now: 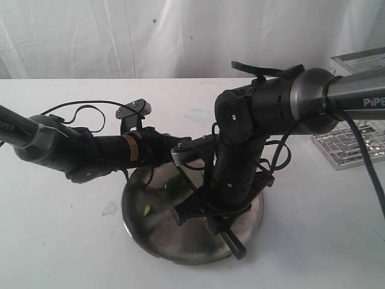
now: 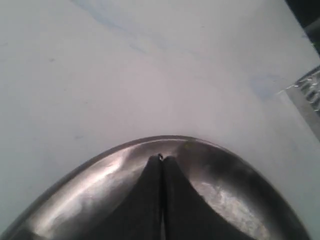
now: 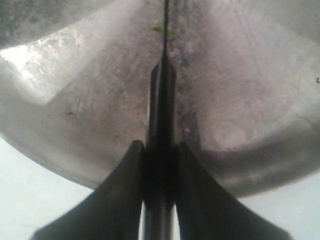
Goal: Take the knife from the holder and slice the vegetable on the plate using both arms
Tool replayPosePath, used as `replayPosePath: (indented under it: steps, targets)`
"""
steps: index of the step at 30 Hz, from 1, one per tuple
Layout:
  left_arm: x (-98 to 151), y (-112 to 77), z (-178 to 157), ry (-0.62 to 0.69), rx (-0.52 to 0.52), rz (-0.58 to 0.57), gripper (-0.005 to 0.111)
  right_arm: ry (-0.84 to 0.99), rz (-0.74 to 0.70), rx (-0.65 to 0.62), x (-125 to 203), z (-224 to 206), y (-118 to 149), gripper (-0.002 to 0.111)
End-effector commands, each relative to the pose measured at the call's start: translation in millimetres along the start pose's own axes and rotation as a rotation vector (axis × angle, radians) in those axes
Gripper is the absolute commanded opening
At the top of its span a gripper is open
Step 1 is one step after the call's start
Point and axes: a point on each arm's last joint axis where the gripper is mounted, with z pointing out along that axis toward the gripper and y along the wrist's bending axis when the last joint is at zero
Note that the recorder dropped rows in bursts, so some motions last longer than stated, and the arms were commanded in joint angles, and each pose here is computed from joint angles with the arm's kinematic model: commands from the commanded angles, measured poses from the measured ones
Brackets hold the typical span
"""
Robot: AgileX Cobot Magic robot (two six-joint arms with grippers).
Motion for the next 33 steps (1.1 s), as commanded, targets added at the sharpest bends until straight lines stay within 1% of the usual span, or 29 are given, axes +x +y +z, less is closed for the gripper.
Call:
replayPosePath:
  steps: [1,4,11,18,22,24,26,33]
  targets:
    - [-5.1,-15.1,-2.0,-0.042,0.156,0.081,0.0,0.001,0.001,-0.002,0.3,0.2,0.0,0.0]
    - [-4.3,-14.8,-1.9,-0.034,0.153,0.089,0.0,0.001,0.001,-0.002,0.3,0.2,0.0,0.0]
    - [2.7,-2.4,-1.0,0.049,0.02,0.119,0.0,0.019,0.003,0.001,0.0,6.8,-0.7,0.0]
    - [5.4,1.1,-1.2,0.082,-0.013,0.206,0.0,0.017,0.006,-0.001,-1.2,10.2,-0.7,0.0]
    - [9.7,10.6,-1.8,0.135,-0.107,0.22,0.0,0.012,0.006,-0.002,-1.6,10.2,-0.7,0.0]
    - [11.0,14.1,-2.5,0.156,-0.143,0.25,0.0,0.012,0.006,-0.002,-1.6,10.2,-0.7,0.0]
    - [11.6,15.8,-2.8,0.167,-0.158,0.273,0.0,0.012,0.006,-0.002,-1.6,10.2,-0.7,0.0]
    - [16.0,20.4,-1.2,0.19,-0.179,0.283,0.0,-0.014,0.006,-0.003,-4.1,10.2,-0.5,0.0]
